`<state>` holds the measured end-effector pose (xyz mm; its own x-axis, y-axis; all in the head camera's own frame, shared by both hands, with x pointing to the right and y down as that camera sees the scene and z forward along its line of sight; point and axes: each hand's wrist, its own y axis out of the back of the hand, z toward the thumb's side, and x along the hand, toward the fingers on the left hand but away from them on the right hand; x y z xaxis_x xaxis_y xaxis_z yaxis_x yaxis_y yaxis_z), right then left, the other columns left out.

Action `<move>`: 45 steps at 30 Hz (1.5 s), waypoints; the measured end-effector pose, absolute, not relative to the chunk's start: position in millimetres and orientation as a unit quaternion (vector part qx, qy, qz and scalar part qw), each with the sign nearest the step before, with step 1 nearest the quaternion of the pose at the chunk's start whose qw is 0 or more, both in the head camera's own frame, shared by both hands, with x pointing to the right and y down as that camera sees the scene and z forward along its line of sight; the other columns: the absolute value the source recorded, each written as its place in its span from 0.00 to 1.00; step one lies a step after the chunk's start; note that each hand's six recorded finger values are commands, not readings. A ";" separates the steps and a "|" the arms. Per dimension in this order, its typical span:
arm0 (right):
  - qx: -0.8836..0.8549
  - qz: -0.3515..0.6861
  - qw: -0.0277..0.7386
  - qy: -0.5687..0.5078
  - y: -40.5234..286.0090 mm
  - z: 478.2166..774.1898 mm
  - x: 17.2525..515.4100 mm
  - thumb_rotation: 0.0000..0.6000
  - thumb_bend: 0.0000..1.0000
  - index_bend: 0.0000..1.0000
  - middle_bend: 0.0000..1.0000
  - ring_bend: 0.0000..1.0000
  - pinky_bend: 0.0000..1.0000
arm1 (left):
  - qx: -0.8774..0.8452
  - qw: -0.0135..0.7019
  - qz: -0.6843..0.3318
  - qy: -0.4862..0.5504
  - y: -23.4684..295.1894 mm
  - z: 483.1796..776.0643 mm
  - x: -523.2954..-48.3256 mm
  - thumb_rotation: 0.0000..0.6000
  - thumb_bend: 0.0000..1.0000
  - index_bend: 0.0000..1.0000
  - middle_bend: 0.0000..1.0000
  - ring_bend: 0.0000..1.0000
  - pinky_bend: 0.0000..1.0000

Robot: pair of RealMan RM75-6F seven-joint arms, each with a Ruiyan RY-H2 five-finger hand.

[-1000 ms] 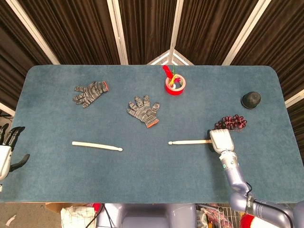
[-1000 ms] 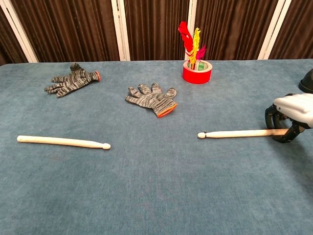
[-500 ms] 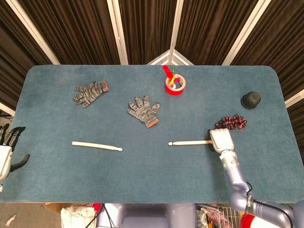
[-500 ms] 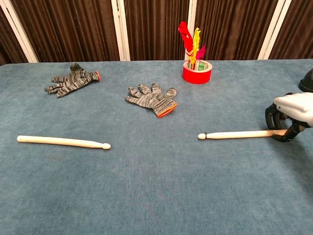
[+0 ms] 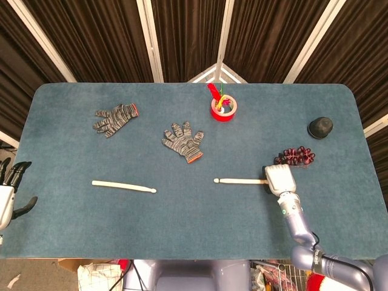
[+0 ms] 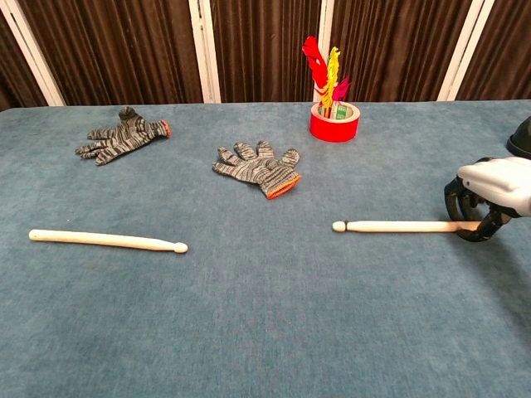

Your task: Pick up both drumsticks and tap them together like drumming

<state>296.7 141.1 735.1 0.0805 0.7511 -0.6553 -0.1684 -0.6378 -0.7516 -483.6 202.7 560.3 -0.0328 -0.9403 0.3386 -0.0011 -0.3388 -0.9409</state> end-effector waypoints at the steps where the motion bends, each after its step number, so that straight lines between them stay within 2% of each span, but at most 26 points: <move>1: -0.641 0.639 0.360 -0.227 141.1 735.0 296.4 1.00 0.37 0.53 0.56 0.38 0.03 | -0.569 0.399 -0.588 0.414 202.4 560.6 -483.8 1.00 0.34 0.15 0.16 0.00 0.00; 10: -0.640 0.639 0.360 -0.229 140.6 734.9 296.8 1.00 0.38 0.54 0.57 0.38 0.03 | -0.568 0.399 -0.590 0.413 202.4 561.2 -484.3 1.00 0.34 0.15 0.16 0.00 0.00; 23: -0.643 0.630 0.369 -0.231 139.0 732.8 296.3 1.00 0.44 0.70 0.60 0.39 0.03 | -0.568 0.398 -0.590 0.413 202.5 561.8 -483.9 1.00 0.34 0.15 0.16 0.00 0.00; 45: -0.661 0.602 0.381 -0.236 137.9 727.6 290.1 1.00 0.47 0.76 0.65 0.44 0.03 | -0.569 0.398 -0.589 0.413 202.9 561.1 -483.8 1.00 0.34 0.16 0.16 0.00 0.00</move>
